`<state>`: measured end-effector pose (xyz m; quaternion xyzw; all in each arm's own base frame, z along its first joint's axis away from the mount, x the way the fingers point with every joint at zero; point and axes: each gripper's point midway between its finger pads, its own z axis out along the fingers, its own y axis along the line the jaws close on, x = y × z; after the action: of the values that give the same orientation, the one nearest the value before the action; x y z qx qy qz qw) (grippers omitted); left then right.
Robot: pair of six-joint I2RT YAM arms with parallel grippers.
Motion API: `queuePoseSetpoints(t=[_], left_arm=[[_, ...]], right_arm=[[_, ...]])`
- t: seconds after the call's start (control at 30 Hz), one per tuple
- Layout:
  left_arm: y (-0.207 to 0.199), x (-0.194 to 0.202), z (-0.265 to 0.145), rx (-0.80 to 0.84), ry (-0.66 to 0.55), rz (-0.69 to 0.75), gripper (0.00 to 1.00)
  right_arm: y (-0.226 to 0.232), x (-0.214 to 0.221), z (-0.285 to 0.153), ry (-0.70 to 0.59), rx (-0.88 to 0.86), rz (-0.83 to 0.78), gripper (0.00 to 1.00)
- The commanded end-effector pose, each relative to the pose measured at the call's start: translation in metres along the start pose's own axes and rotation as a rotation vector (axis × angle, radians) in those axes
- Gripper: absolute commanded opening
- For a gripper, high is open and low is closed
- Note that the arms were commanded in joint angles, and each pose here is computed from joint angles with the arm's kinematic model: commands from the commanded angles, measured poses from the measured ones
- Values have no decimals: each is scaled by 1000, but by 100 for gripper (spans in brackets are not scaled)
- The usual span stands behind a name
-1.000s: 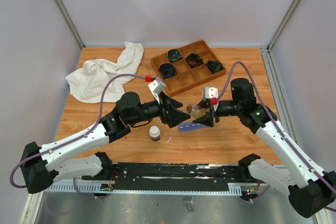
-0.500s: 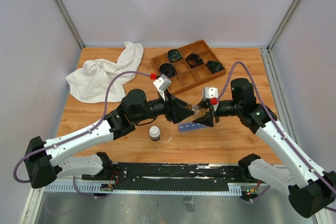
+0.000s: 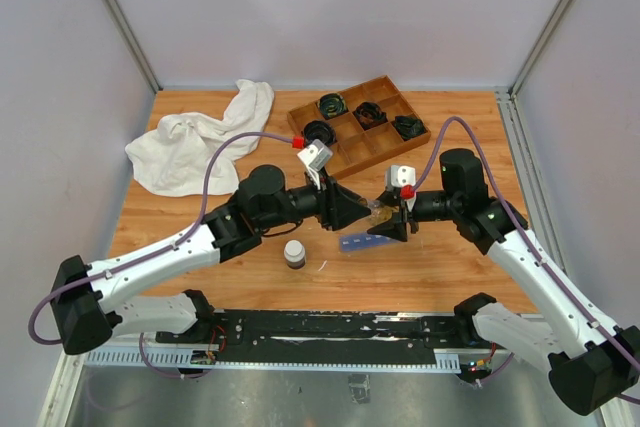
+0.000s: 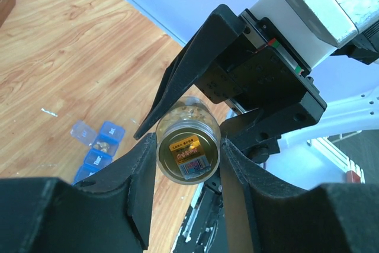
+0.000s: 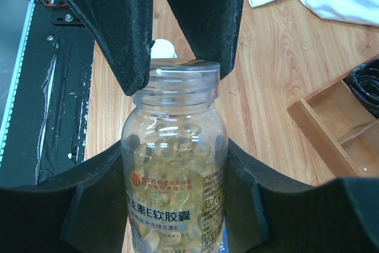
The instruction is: Sort the pills into containers
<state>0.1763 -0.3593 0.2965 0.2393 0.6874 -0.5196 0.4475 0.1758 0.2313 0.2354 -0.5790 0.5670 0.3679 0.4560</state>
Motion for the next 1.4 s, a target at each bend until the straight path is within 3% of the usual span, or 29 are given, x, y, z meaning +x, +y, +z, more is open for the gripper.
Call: queuePoseSetpoints(t=[0.0, 0.3, 0.6, 0.77, 1.07, 1.37], left_arm=[[-10, -3, 4, 5, 20, -4, 34], [-10, 4, 10, -50, 41, -16, 30], [-21, 21, 15, 37, 123, 45, 29], [-17, 39, 12, 82, 195, 167, 29], [-4, 41, 4, 181, 288, 529, 32], [9, 23, 11, 220, 311, 669, 37]], right_arm=[[-15, -14, -7, -28, 47, -20, 5], [-21, -12, -6, -22, 80, 9, 5], [-10, -21, -6, -69, 28, 5, 5], [-8, -24, -8, -83, 23, -5, 5], [-6, -25, -9, -91, 17, -15, 5], [-7, -25, -10, -91, 23, -22, 5]])
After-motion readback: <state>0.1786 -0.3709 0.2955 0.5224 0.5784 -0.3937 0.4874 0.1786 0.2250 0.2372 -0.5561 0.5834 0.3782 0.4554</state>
